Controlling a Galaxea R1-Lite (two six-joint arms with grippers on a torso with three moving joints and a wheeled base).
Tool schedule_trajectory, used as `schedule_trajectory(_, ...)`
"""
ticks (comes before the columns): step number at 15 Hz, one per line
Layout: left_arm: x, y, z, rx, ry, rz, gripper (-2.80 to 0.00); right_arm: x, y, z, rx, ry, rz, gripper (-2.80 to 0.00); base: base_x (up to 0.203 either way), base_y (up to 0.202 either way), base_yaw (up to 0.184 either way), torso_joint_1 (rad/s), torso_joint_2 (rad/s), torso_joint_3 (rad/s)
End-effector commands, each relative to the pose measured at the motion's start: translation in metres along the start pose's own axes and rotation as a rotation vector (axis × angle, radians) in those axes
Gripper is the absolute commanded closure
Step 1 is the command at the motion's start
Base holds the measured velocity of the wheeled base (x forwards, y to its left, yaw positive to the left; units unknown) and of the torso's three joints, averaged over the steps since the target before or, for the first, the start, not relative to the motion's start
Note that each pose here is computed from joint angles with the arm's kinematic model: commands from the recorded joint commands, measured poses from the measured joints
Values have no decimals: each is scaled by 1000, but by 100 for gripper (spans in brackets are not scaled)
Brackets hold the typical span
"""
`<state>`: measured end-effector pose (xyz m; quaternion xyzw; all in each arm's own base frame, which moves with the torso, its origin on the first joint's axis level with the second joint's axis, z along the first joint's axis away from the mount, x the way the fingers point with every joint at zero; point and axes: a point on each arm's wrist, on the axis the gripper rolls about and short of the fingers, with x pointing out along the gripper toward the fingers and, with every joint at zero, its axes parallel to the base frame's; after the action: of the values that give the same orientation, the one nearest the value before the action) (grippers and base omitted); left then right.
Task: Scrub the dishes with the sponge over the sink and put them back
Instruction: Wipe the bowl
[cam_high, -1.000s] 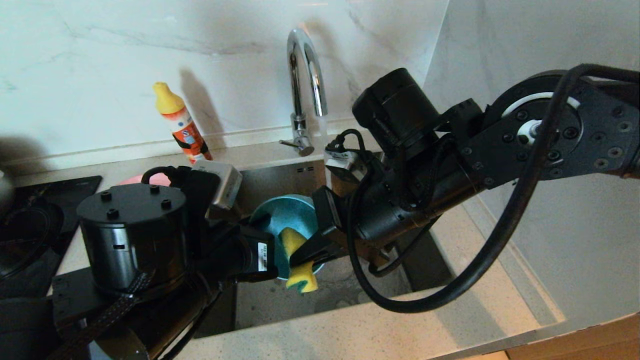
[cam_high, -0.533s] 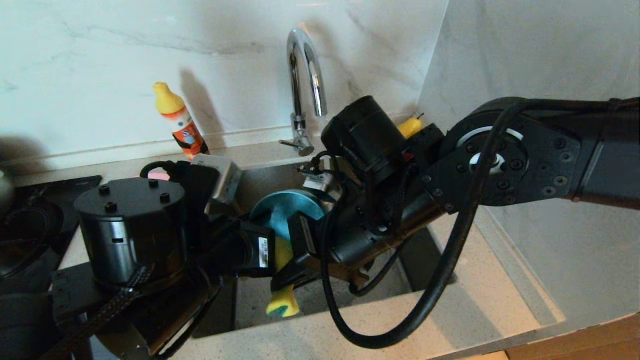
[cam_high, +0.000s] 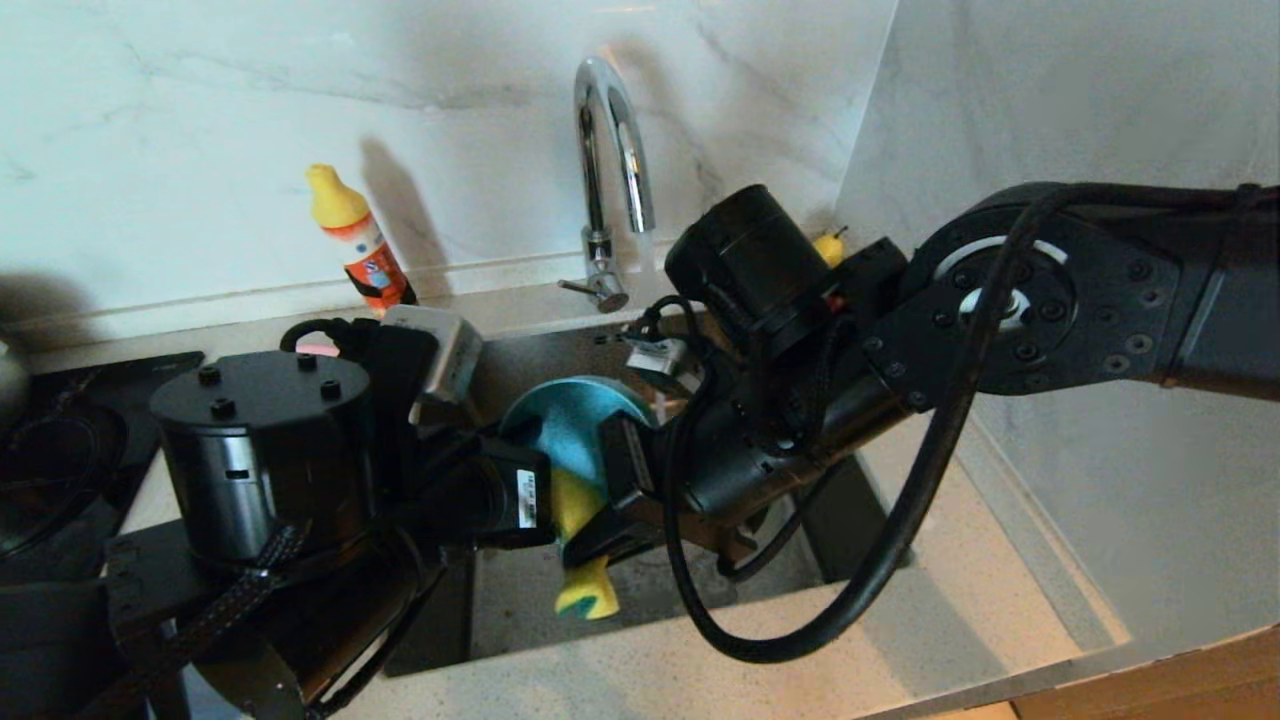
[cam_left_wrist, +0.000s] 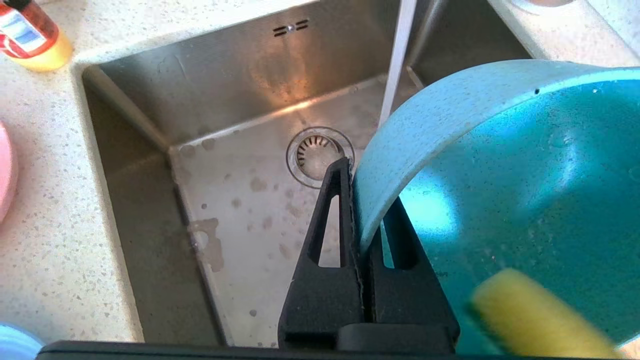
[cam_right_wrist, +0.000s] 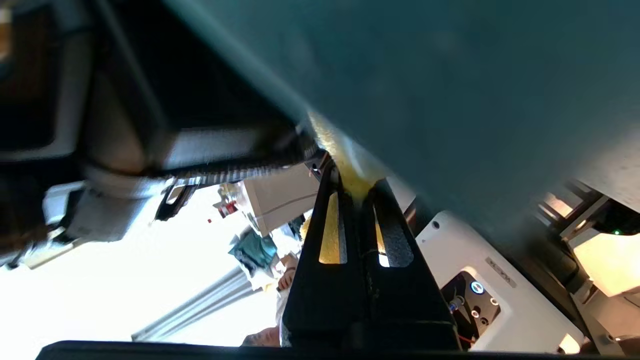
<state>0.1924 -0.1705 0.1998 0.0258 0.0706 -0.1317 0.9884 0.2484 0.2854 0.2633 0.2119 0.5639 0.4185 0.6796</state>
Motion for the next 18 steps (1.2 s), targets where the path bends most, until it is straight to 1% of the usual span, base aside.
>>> schedule_trajectory(1, 1, 1, 2, -6, -7, 7, 0, -19, 3, 0, 4, -32, 9, 0, 0, 0, 0, 0, 0, 0)
schedule_trajectory(6, 4, 0, 1, -5, -3, 9, 0, -38, 2, 2, 7, -76, 14, 0, 0, 0, 0, 0, 0, 0)
schedule_trajectory(11, 2, 1, -1, 5, 4, 8, 0, -43, 0, 9, -2, -114, 30, 0, 0, 0, 0, 0, 0, 0)
schedule_trajectory(15, -4, 1, -8, 35, 15, -11, 0, -44, 4, 12, -36, -146, 55, 0, 0, 0, 0, 0, 0, 0)
schedule_trajectory(18, -7, -2, -10, 57, 6, -32, 0, -36, 4, 14, -46, -139, 63, 0, 0, 0, 0, 0, 0, 0)
